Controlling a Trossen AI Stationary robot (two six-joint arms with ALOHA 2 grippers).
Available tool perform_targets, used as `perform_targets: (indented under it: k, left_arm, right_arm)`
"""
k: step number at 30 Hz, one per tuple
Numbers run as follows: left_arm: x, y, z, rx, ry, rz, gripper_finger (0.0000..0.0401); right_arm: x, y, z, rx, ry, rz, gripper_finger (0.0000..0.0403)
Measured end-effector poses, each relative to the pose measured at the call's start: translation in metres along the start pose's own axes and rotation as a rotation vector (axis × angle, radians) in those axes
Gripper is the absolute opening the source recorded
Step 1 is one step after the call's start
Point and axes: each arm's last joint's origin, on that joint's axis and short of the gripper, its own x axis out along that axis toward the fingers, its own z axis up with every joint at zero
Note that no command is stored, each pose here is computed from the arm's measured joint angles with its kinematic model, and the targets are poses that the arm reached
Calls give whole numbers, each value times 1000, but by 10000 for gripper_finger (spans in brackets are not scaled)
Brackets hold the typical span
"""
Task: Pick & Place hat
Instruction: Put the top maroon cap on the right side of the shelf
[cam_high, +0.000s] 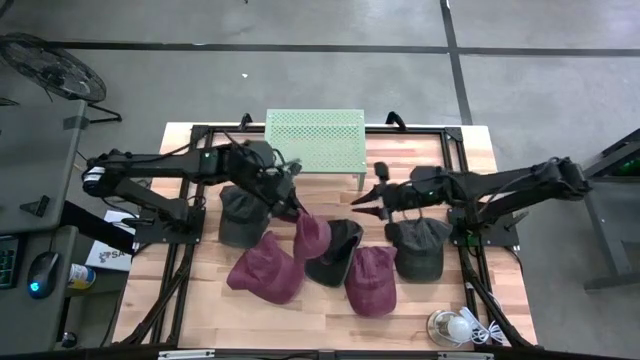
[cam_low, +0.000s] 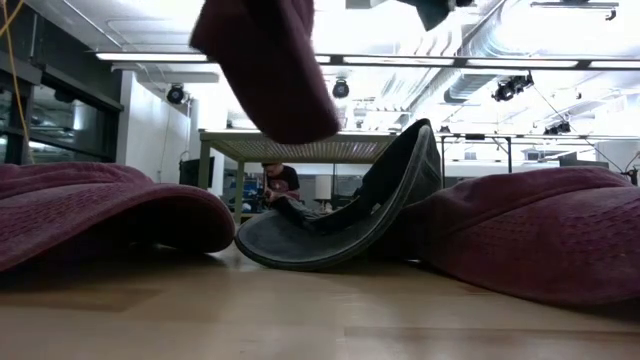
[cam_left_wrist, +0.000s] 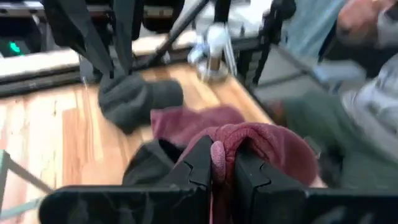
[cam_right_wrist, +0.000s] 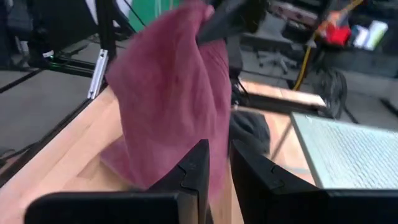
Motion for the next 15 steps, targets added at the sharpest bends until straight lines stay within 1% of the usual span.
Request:
perform_targets:
  k: [4,7,10,12,15]
  left_arm:
    - [5,-13,2,96,75,79,20]
    - [9,-22,2,142,116,138,20]
    - [12,-32,3,187,126,165,20]
    - [14,-39,4,232,132,181,20]
    - [16,-47,5,272,140,216,20]
  right_arm:
    - [21,3,-7,-45,-10,-32,65]
    - [31,4,-12,-53,-3,-26,88]
    - [37,5,-16,-53,-4,-6,126]
    - [41,6,-16,-46,-25,-2,155]
    - [49,7,-17,-30,-70,41,199]
